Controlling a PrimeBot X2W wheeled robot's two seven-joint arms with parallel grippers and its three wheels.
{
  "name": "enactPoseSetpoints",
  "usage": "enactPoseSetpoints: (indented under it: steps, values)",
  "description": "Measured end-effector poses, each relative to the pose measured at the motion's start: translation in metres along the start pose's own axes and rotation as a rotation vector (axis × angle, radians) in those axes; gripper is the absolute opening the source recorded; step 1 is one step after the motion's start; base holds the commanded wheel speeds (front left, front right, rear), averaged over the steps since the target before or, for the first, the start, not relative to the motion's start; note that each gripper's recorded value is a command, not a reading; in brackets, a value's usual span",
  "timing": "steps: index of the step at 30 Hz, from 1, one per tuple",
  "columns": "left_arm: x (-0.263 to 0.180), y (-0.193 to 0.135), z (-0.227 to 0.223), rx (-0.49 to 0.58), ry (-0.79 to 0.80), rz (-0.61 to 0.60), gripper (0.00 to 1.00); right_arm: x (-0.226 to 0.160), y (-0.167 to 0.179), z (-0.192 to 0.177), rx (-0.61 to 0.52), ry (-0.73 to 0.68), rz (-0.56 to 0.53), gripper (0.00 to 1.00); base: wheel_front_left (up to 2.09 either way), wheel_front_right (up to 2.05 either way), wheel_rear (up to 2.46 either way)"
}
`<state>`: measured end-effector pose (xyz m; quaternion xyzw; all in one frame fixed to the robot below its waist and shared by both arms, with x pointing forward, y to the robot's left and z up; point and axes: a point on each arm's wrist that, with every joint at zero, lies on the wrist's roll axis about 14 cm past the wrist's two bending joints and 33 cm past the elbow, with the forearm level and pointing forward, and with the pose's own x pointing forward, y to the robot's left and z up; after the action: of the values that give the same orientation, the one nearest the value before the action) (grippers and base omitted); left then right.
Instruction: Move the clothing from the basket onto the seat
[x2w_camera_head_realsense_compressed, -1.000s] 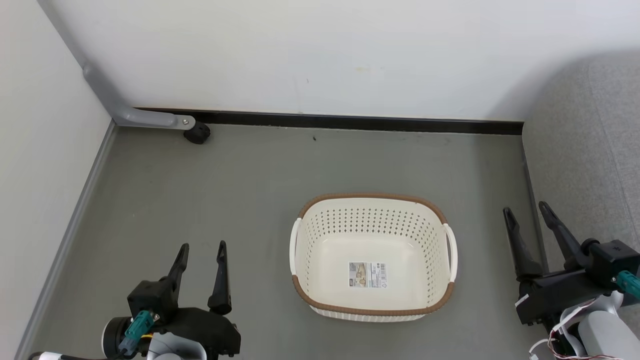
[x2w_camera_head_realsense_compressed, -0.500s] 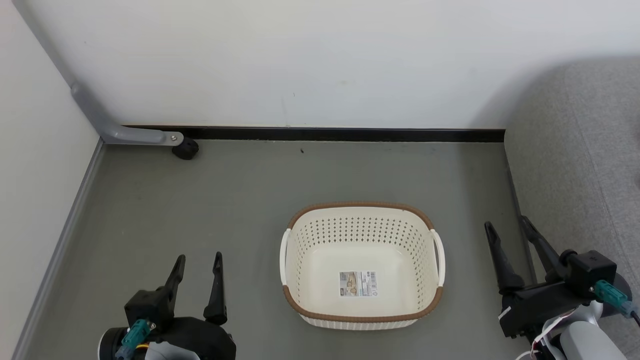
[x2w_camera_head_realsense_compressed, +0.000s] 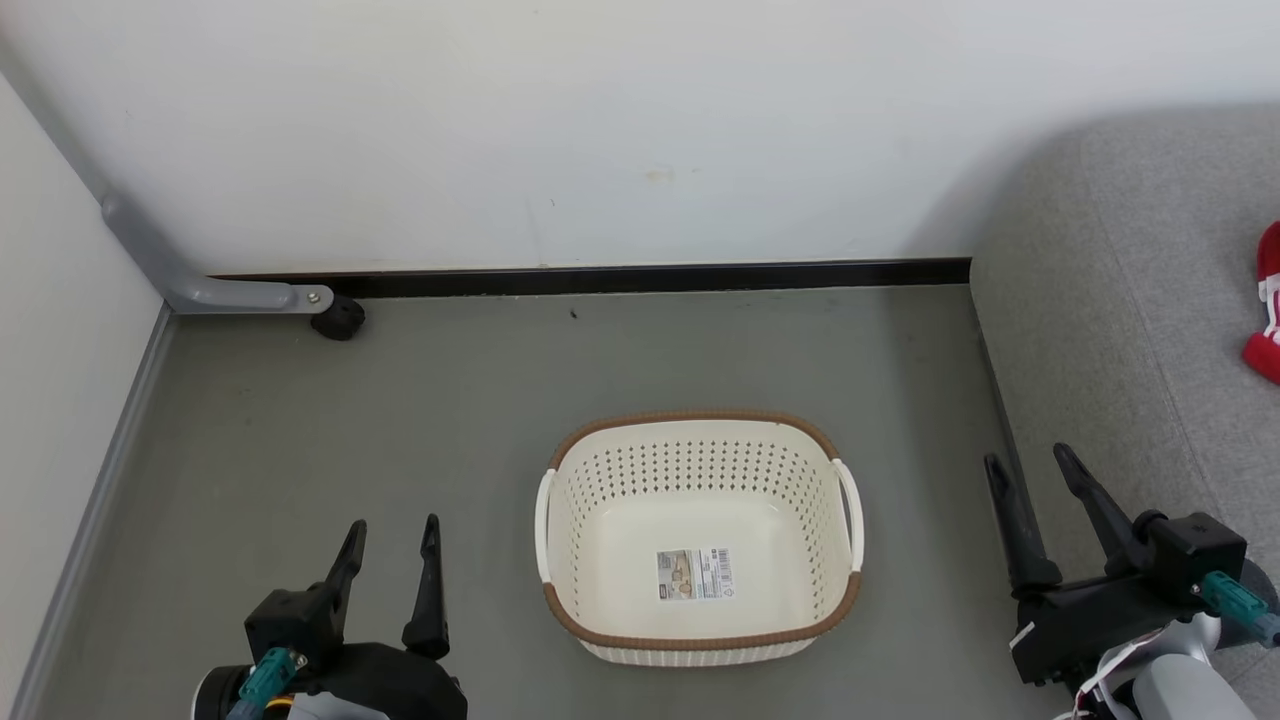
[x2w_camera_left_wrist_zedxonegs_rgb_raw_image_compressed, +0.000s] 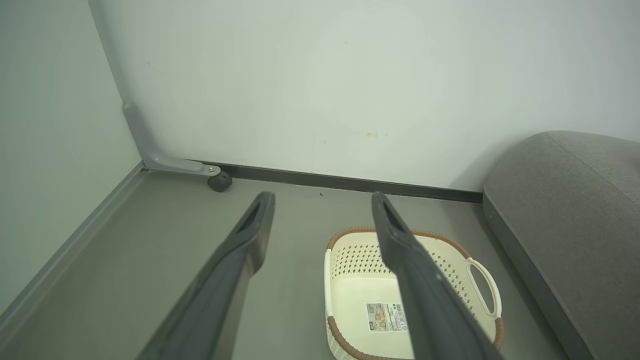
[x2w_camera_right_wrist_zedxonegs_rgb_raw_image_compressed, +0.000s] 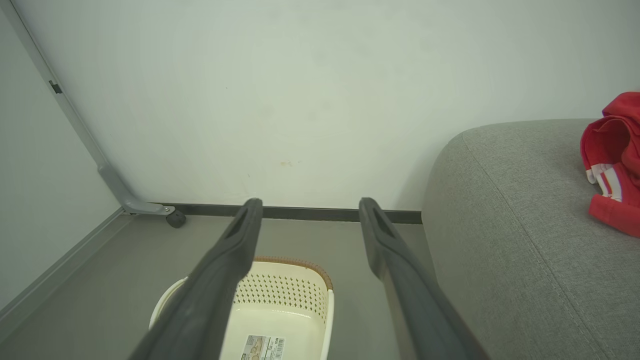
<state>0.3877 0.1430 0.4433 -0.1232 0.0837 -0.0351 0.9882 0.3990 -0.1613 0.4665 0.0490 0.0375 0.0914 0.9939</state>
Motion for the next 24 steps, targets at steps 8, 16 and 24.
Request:
enactPoseSetpoints:
  steps: [8, 16, 24]
  values:
    - [0.001, -0.002, -0.001, 0.0, 0.002, -0.007, 1.0, -0.002, -0.003, 0.0, -0.007, 0.0, -0.008, 1.0, 0.0, 0.0, 0.0]
    - [-0.009, 0.001, -0.024, -0.003, 0.069, 0.009, 0.0, -0.014, 0.001, -0.026, 0.016, 0.073, -0.018, 0.0, 0.0, 0.0, 0.0]
    - [-0.015, 0.008, -0.034, -0.065, 0.11, 0.041, 0.0, -0.022, -0.002, -0.038, 0.089, 0.113, -0.055, 0.0, 0.0, 0.0, 0.0]
